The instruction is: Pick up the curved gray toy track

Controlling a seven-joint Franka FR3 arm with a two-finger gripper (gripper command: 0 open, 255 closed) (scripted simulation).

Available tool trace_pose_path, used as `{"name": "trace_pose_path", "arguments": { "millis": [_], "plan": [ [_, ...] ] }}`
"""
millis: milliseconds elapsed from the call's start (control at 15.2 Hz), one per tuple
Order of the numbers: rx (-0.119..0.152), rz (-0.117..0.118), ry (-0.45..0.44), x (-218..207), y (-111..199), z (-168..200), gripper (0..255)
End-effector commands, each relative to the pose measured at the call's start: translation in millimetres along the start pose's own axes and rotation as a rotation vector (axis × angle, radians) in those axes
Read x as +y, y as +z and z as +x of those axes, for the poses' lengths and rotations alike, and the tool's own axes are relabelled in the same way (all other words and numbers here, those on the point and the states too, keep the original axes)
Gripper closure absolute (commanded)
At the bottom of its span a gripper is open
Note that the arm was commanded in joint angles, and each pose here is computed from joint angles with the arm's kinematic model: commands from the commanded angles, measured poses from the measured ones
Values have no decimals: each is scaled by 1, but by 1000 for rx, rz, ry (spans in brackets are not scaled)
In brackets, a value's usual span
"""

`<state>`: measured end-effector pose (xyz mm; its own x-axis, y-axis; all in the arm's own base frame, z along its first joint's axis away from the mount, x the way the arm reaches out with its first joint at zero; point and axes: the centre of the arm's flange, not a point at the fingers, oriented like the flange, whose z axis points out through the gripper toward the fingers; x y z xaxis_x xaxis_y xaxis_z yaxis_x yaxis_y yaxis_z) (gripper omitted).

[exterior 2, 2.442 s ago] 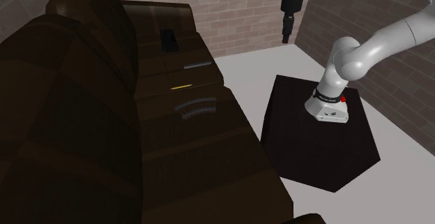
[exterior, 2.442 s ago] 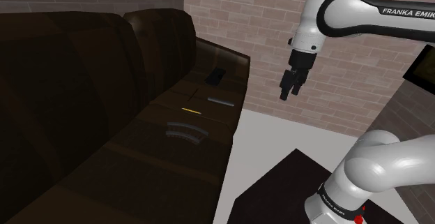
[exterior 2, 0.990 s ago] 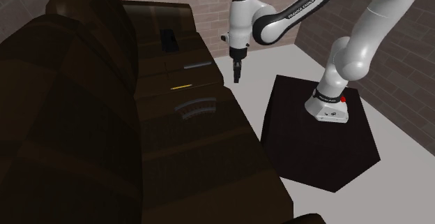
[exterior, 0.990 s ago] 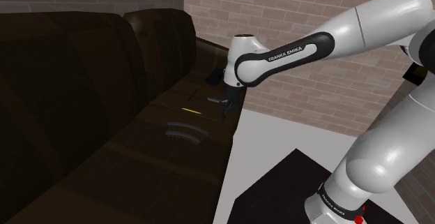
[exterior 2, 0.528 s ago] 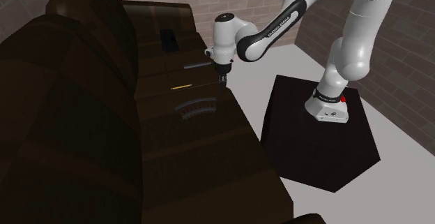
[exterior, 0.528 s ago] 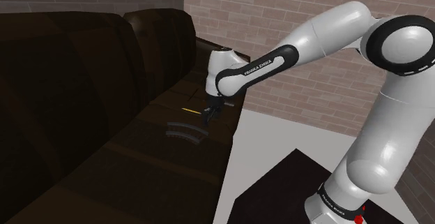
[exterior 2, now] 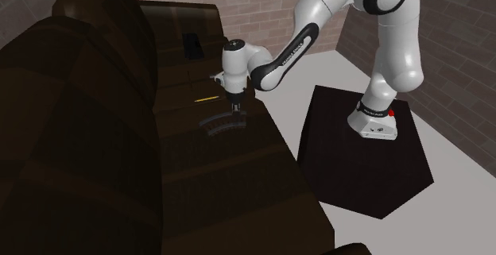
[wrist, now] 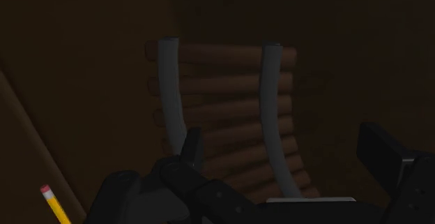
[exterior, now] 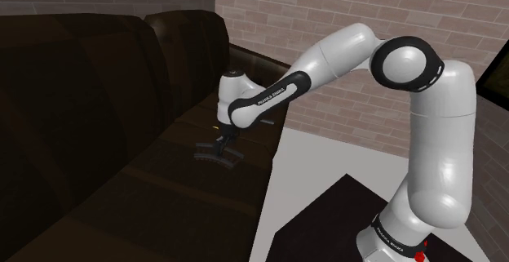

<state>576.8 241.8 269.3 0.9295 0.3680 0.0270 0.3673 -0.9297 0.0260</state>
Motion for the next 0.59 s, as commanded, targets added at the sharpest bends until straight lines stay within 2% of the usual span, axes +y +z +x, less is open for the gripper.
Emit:
{"name": "trace_pose_path", "arguments": {
  "millis": [0,396,528],
  "plan": [
    [2,-2,-6,-1,9,5,0],
    [2,-2,-6,-2,44,4,0],
    [2,-2,-6,-2,44,4,0]
  ]
}}
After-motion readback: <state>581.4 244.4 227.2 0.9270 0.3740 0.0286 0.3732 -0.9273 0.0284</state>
